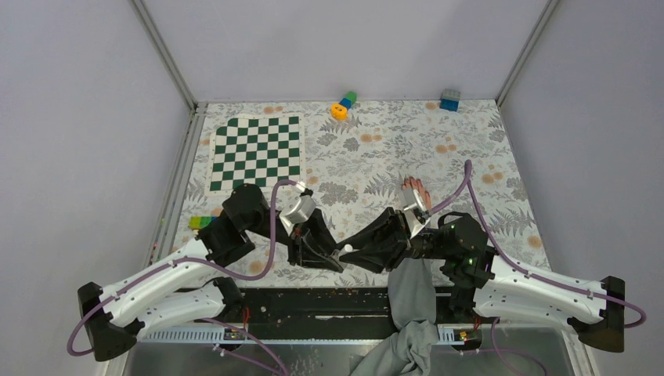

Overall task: Paint the nails
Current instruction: Screw the nail polish bottle.

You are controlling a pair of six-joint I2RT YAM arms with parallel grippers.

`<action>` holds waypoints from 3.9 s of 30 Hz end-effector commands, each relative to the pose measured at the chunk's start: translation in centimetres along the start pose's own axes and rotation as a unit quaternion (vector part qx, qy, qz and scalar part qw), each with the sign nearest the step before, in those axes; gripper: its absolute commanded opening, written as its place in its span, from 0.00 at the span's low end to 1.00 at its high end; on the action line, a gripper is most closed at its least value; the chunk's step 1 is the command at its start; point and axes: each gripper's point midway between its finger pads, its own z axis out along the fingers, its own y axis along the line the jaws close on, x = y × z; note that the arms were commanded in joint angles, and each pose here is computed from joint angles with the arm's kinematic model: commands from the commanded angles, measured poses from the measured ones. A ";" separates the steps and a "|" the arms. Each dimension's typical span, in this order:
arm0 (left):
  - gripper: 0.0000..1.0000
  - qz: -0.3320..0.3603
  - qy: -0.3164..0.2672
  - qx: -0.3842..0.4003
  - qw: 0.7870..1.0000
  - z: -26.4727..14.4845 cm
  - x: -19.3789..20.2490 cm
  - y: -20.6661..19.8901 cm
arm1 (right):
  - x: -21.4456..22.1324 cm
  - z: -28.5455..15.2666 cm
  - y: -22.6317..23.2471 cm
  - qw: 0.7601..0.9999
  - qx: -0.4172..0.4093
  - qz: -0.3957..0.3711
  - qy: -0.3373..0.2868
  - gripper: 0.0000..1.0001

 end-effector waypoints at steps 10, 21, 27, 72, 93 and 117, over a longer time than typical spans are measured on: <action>0.00 0.054 -0.031 -0.013 0.998 -0.2 -2.3 -0.3 | -0.1 0.1 -0.5 1.000 0.012 0.005 -0.006 0.06; 0.00 0.051 -0.042 -0.155 0.986 -1.4 -2.4 4.2 | 2.0 0.5 -4.8 0.992 0.117 0.046 0.019 0.00; 0.00 0.042 -0.045 -0.265 0.962 -3.2 -2.4 7.6 | 3.9 0.3 -7.9 0.976 0.198 0.087 0.038 0.00; 0.00 0.013 -0.044 -0.402 0.914 -6.7 -1.8 11.4 | 2.5 -7.1 -13.5 0.888 0.451 0.089 0.006 0.78; 0.00 0.055 -0.016 -0.033 0.998 0.0 -1.7 0.2 | -0.8 -3.4 -0.5 0.996 0.061 -0.062 0.023 0.78; 0.00 0.055 -0.031 -0.012 0.998 0.2 -2.2 -0.9 | -1.6 -0.6 1.1 0.998 -0.020 -0.005 -0.054 0.55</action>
